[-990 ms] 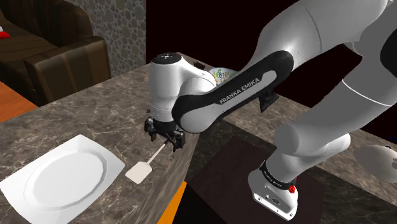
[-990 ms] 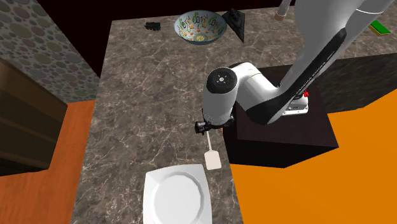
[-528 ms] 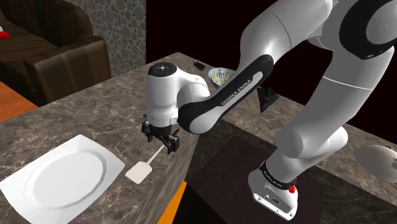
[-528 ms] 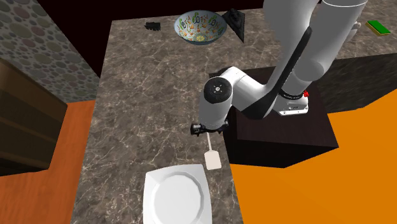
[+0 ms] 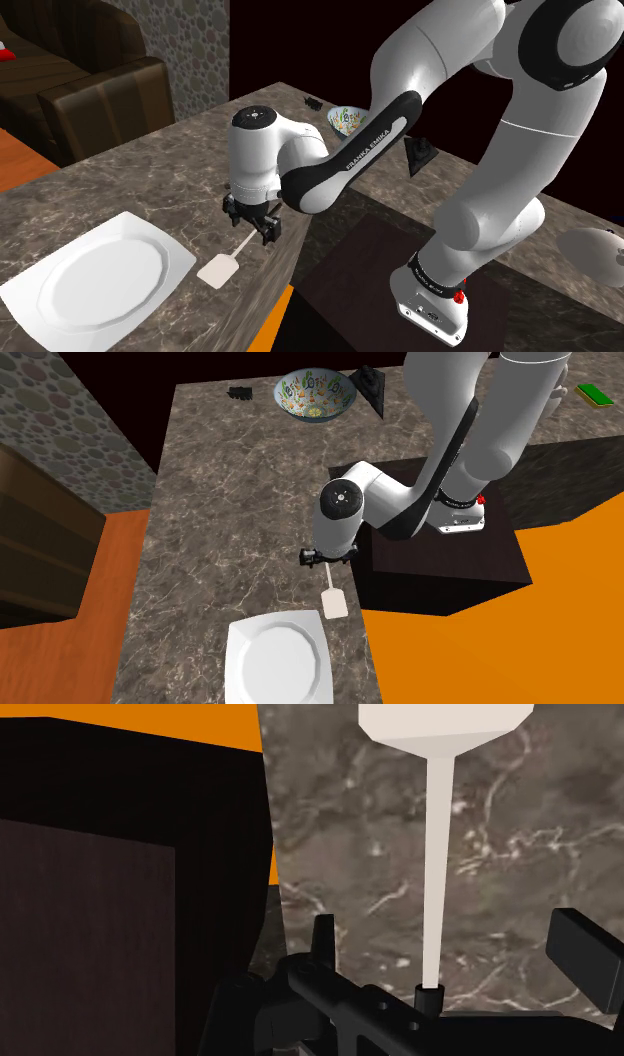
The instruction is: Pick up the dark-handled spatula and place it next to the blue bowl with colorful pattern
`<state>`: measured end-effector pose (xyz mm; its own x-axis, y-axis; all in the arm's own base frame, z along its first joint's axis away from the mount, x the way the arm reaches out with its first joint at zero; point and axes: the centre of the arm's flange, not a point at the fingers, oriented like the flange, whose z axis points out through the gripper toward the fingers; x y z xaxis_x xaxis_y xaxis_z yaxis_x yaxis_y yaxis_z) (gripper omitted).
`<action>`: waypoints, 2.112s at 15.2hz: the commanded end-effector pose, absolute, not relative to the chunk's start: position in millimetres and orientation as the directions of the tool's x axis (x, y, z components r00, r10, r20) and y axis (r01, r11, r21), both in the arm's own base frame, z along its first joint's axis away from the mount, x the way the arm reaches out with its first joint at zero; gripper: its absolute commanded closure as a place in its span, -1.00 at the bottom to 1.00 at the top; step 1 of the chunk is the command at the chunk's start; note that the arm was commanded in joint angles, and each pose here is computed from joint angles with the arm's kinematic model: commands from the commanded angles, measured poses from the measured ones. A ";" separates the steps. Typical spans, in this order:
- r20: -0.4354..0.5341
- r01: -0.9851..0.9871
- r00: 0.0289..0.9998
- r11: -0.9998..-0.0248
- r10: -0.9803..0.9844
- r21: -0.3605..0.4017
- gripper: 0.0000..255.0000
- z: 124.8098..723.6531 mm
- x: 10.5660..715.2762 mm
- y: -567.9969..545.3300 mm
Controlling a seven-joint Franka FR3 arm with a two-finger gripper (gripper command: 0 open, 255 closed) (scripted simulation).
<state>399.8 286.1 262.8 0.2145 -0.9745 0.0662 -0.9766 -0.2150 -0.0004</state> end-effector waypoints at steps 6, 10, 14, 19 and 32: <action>0.066 -0.977 0.214 -0.215 -0.974 0.000 1.00 262.7 399.8 286.1; 0.066 -0.977 0.214 -0.215 -0.974 0.000 1.00 262.7 399.9 286.1; 0.066 -0.977 0.214 -0.215 -0.974 0.000 1.00 278.5 399.8 286.1; 0.066 -0.977 0.214 -0.215 -0.974 0.000 1.00 304.9 399.8 286.1; 0.066 -0.977 0.214 -0.215 -0.974 0.000 1.00 373.6 399.8 286.1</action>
